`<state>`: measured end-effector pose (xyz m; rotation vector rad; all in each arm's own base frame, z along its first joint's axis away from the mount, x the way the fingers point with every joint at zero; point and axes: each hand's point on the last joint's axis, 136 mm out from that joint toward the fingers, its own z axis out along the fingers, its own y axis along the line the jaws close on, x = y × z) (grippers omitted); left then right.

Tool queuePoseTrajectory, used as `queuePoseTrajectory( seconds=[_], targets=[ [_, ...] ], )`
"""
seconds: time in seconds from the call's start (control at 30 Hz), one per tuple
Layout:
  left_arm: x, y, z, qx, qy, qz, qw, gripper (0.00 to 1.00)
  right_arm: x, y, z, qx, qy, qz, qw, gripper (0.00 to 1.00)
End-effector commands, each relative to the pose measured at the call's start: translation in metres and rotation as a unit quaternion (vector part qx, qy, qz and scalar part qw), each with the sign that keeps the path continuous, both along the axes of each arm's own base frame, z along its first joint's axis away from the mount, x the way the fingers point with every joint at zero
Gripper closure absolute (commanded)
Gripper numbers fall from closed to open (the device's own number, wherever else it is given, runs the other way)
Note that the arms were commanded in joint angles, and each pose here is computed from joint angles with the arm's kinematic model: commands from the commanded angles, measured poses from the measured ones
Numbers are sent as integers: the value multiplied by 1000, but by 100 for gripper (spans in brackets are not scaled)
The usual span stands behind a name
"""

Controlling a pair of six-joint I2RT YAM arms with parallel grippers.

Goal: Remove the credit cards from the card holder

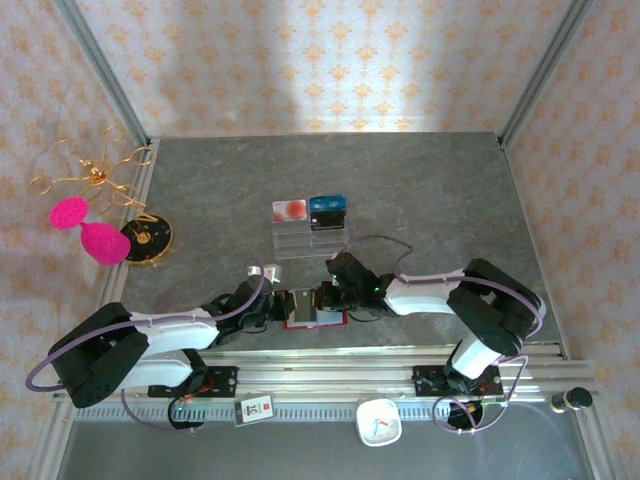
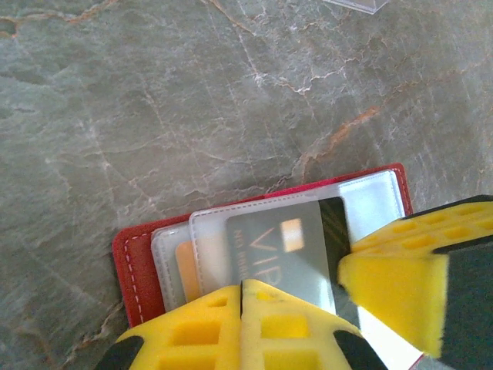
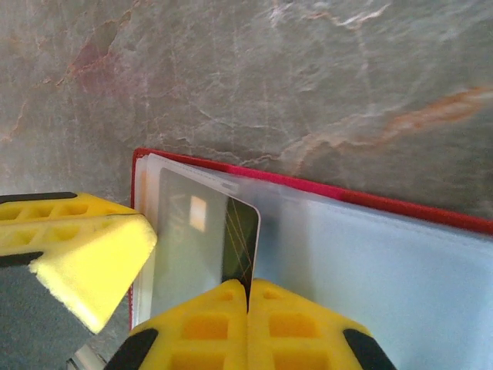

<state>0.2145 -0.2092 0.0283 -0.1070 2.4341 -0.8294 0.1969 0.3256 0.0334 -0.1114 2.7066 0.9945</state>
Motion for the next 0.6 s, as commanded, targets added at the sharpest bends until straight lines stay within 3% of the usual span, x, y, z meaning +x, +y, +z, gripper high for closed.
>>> queuePoseTrajectory(
  seconds=[0.0, 0.2, 0.47, 0.57],
  targets=[
    [-9, 9, -12, 11, 20, 5, 1000, 100, -2, -25, -10, -47, -4, -27, 999, 100],
    [-7, 7, -5, 7, 11, 1, 1000, 100, -4, -41, -9, -65, -15, -33, 997, 100],
    [0, -6, 37, -38, -35, -17, 999, 100, 5, -50, 41, -56, -100, -6, 993, 100],
    [1, -15, 59, -59, -61, -39, 996, 90, 3, -47, 57, -49, -128, 26, 990, 100]
  ],
)
